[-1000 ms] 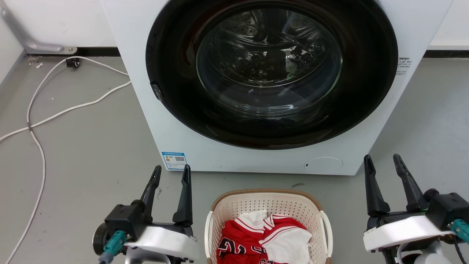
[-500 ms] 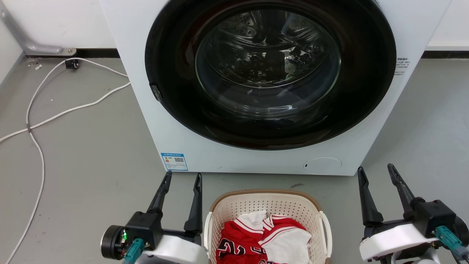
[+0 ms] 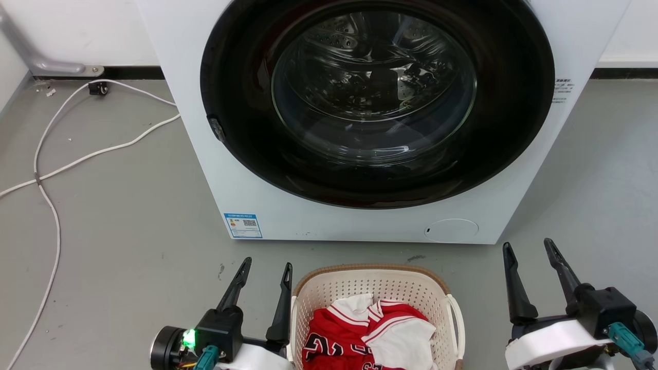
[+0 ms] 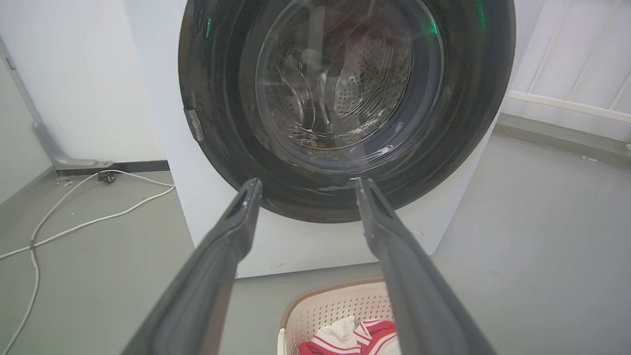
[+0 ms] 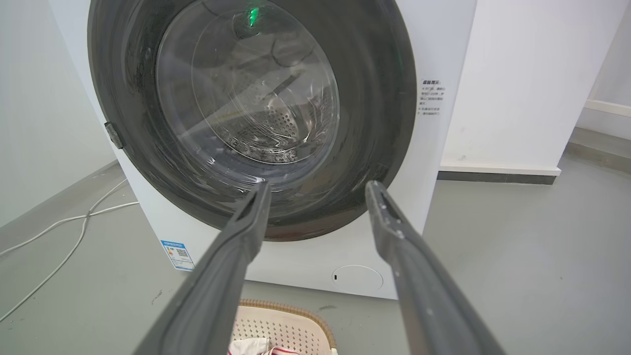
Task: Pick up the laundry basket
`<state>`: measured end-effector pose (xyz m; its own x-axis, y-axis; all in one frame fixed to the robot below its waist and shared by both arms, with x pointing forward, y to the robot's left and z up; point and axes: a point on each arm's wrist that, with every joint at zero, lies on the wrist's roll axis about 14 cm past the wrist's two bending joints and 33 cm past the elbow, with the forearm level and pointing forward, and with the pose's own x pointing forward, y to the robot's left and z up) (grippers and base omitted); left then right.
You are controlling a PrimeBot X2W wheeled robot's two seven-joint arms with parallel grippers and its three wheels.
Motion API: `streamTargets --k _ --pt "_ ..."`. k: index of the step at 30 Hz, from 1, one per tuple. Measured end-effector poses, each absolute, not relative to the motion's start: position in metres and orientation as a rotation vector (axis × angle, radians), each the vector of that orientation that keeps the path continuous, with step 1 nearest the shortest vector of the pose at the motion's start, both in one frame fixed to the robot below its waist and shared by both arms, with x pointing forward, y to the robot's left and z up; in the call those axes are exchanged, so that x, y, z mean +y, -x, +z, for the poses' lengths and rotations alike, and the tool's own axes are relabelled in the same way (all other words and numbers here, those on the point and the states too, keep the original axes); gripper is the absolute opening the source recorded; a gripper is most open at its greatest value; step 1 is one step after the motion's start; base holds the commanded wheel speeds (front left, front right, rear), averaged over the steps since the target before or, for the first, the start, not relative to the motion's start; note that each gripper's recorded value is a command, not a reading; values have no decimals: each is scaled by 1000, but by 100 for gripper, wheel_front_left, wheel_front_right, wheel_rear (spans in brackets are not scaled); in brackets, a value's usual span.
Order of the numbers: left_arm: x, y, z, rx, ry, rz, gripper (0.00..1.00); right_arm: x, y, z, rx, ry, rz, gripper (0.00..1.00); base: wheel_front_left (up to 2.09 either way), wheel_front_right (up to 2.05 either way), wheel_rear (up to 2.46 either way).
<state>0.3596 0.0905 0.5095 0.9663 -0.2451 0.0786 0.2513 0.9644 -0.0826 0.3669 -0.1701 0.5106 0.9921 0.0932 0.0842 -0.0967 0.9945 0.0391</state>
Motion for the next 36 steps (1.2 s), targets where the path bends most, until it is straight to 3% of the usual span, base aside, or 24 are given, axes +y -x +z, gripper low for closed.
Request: streamTargets --k 36 --pt "92 -360 502 -62 80 -249 100 -169 -367 494 -44 -41 98 100 0 0 0"
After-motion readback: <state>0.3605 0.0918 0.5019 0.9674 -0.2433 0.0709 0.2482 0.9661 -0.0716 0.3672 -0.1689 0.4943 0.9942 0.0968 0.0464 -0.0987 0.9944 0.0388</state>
